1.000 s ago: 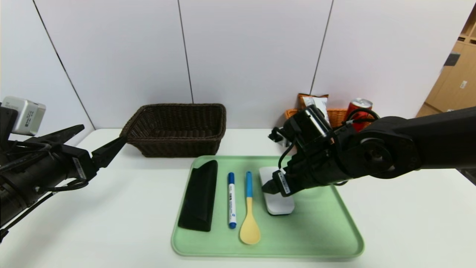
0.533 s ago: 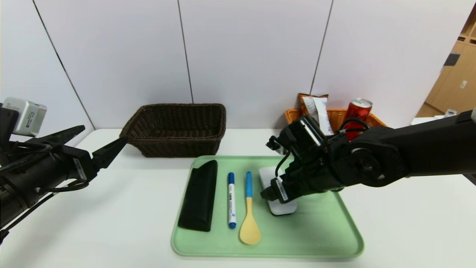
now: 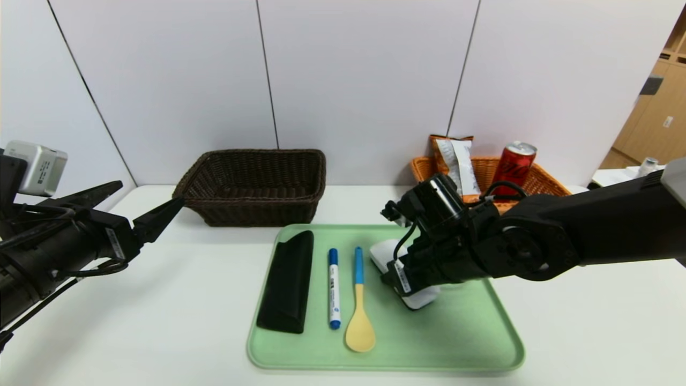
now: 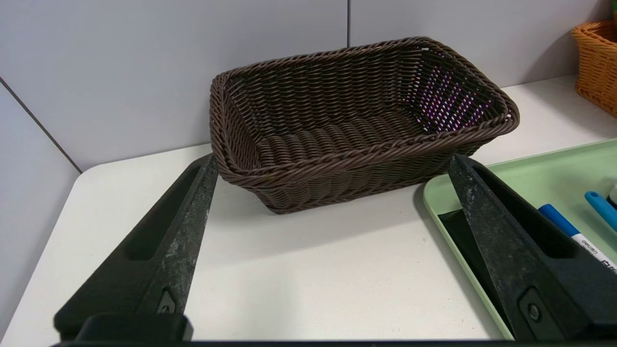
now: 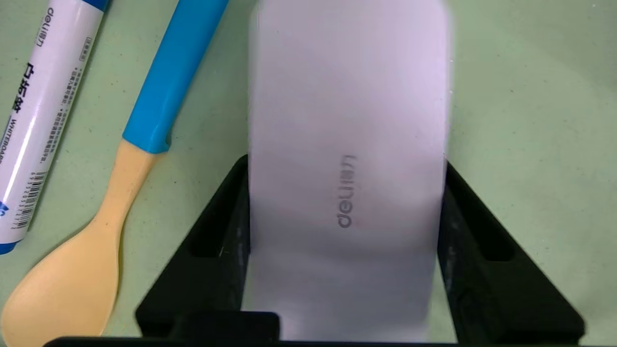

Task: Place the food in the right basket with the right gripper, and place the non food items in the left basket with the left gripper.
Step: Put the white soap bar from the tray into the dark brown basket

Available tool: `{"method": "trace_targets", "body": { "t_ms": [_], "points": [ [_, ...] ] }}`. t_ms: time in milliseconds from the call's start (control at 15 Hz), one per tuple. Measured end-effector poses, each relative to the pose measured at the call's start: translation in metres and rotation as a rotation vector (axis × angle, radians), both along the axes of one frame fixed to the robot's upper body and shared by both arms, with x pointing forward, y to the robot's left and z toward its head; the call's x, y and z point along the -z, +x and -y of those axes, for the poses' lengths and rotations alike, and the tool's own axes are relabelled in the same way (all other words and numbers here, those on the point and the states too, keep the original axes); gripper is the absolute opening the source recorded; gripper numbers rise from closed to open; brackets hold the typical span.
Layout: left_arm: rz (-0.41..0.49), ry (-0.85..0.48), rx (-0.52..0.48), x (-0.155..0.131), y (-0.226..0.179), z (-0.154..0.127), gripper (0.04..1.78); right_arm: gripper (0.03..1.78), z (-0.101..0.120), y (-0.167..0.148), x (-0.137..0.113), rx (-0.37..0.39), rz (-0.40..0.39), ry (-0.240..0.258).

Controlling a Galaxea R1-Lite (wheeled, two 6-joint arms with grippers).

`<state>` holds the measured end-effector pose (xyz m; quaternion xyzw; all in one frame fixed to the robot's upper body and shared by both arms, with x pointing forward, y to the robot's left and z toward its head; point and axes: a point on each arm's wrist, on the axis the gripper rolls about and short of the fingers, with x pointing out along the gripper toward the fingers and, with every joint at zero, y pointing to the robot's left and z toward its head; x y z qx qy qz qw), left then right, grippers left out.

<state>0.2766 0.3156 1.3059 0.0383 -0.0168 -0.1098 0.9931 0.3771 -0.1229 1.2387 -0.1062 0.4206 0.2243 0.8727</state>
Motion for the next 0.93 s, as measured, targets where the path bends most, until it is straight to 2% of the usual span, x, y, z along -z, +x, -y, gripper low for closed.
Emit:
{"method": "trace_targets", "body": {
  "t_ms": [333, 467, 667, 800, 933],
  "points": [
    [0.003, 0.001, 0.0, -0.001, 0.001, 0.0, 1.69, 1.03, -0.002, -0.001, 0.0, -0.004, 0.002, -0.002],
    [0.002, 0.001, 0.0, -0.001, 0.002, 0.0, 1.69, 1.02, -0.005, 0.002, -0.006, 0.007, 0.053, 0.014],
    [-0.003, 0.0, -0.001, 0.0, 0.001, 0.0, 1.69, 1.02, -0.01, 0.01, -0.035, 0.032, 0.174, 0.077],
    [-0.004, 0.0, -0.002, 0.001, 0.001, 0.0, 1.69, 1.02, -0.014, 0.014, -0.061, 0.032, 0.253, 0.137],
    [-0.005, 0.0, -0.001, 0.001, 0.001, 0.0, 1.69, 1.02, -0.024, 0.018, -0.09, 0.02, 0.366, 0.222]
  ]
}}
